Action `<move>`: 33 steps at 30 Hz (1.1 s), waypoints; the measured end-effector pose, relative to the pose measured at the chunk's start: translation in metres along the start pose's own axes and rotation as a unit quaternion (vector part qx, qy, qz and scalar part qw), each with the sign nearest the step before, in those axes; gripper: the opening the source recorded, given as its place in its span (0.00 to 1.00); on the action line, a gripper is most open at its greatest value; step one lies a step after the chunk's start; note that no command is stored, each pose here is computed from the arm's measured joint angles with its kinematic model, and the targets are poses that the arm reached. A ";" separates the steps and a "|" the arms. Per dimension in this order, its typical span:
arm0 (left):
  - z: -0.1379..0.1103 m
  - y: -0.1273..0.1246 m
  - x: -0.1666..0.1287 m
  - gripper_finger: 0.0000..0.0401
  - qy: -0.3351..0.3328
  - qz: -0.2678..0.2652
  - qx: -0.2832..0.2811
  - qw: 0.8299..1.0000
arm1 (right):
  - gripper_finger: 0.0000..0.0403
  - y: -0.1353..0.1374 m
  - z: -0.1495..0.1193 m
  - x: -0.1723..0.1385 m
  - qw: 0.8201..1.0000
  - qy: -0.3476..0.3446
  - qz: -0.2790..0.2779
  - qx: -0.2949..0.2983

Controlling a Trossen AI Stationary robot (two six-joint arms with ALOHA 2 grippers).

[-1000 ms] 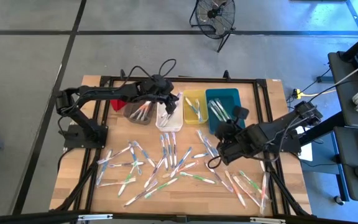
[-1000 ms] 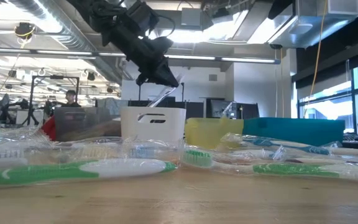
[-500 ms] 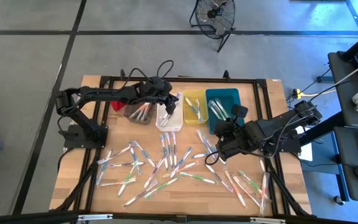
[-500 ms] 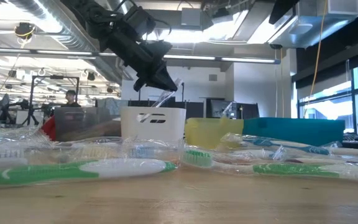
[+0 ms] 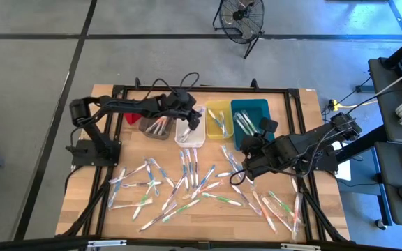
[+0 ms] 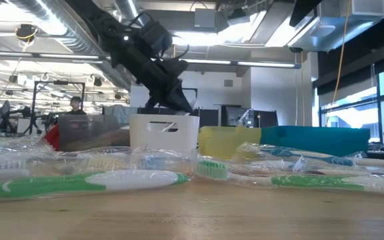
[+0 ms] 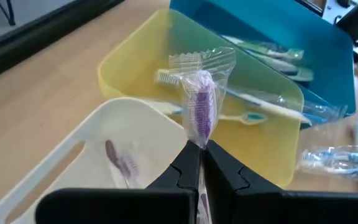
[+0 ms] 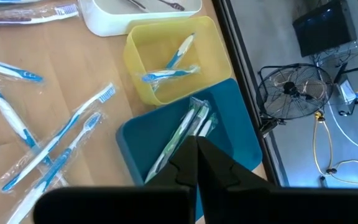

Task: Pick & Place Toothbrushes
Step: Put the purple toothbrush into the white bin, then put the blue toothbrush into the yellow bin

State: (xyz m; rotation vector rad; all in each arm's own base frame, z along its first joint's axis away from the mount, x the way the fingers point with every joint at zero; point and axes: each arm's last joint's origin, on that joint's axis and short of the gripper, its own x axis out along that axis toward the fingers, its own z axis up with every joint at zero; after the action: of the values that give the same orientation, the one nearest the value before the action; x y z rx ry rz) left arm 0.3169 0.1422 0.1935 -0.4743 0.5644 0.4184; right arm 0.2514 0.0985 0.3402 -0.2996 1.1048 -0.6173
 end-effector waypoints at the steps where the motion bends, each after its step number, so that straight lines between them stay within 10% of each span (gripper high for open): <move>1: 0.000 0.000 0.001 0.01 -0.003 -0.003 0.000 1.000 | 0.01 0.000 0.000 0.000 1.000 0.000 0.000 0.001; 33: 0.000 0.002 -0.004 0.40 0.021 -0.013 -0.050 0.998 | 0.37 0.006 0.001 0.000 0.997 0.032 0.069 0.008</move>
State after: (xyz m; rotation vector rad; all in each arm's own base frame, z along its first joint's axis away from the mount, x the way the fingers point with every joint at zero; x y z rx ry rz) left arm 0.3125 0.1426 0.1954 -0.5868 0.5787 0.4141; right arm 0.2542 0.1027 0.3376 -0.1901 1.1707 -0.5159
